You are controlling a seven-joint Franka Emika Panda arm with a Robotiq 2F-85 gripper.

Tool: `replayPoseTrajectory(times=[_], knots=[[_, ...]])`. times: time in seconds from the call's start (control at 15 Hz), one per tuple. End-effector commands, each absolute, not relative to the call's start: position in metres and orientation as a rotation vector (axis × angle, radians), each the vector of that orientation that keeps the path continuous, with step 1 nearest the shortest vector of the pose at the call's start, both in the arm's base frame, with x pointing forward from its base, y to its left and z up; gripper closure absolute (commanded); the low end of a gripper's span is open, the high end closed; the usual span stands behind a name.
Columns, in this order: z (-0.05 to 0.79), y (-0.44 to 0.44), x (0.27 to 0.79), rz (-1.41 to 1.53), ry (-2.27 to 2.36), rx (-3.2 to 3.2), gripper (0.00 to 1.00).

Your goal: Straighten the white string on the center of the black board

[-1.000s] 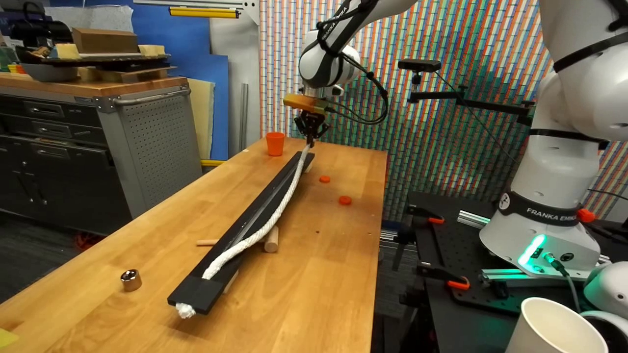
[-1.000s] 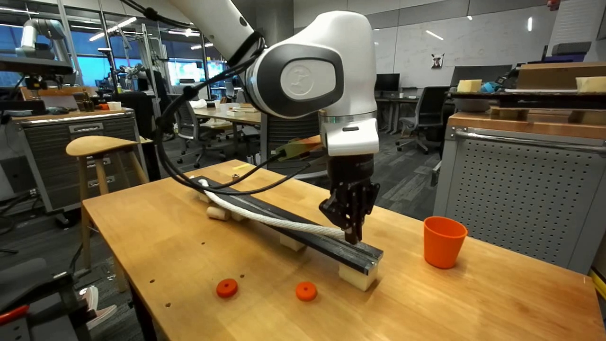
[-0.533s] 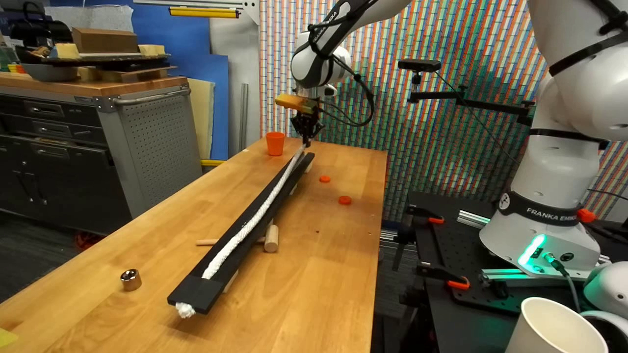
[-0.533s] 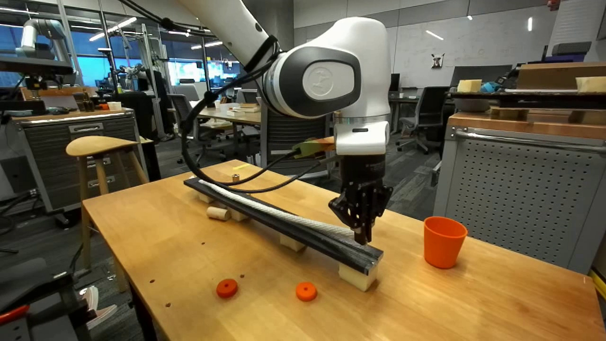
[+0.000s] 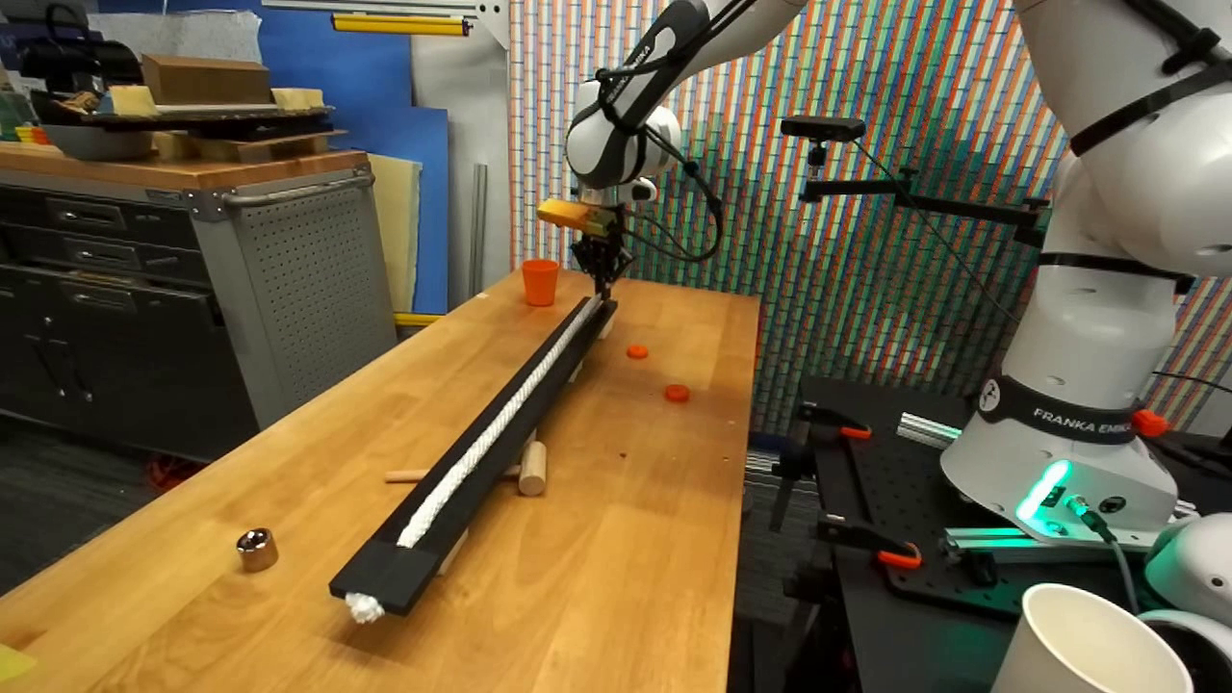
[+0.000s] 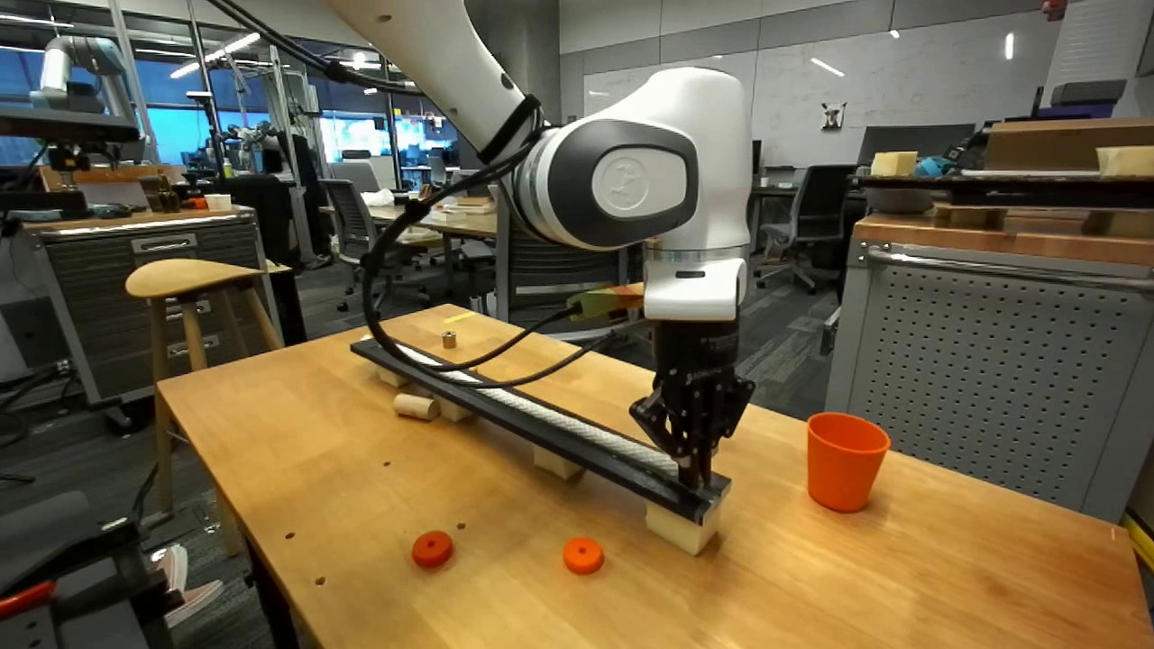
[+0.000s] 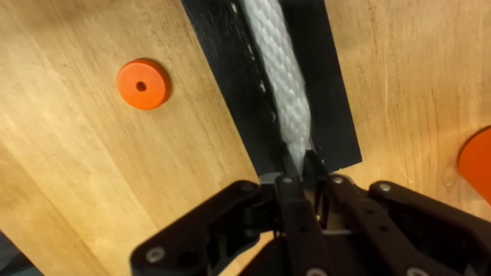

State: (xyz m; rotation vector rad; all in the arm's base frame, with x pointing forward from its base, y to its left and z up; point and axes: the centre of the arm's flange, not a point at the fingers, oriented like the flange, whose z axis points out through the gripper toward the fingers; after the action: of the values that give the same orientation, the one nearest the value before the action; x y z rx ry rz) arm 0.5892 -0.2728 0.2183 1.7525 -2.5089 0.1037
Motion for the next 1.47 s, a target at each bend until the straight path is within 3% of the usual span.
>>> replayPoseTrajectory(times=[0.0,0.47,0.53,1.13,1.4], knots=[[0.214,-0.282,0.584,0.115,-2.48,1.716,0.97],[0.214,-0.281,0.588,0.16,-2.435,1.757,0.97],[0.214,-0.28,0.589,0.154,-2.43,1.764,0.7],[0.227,-0.268,0.587,0.196,-2.394,1.842,0.03],[0.253,-0.229,0.579,0.202,-2.258,2.046,0.0]])
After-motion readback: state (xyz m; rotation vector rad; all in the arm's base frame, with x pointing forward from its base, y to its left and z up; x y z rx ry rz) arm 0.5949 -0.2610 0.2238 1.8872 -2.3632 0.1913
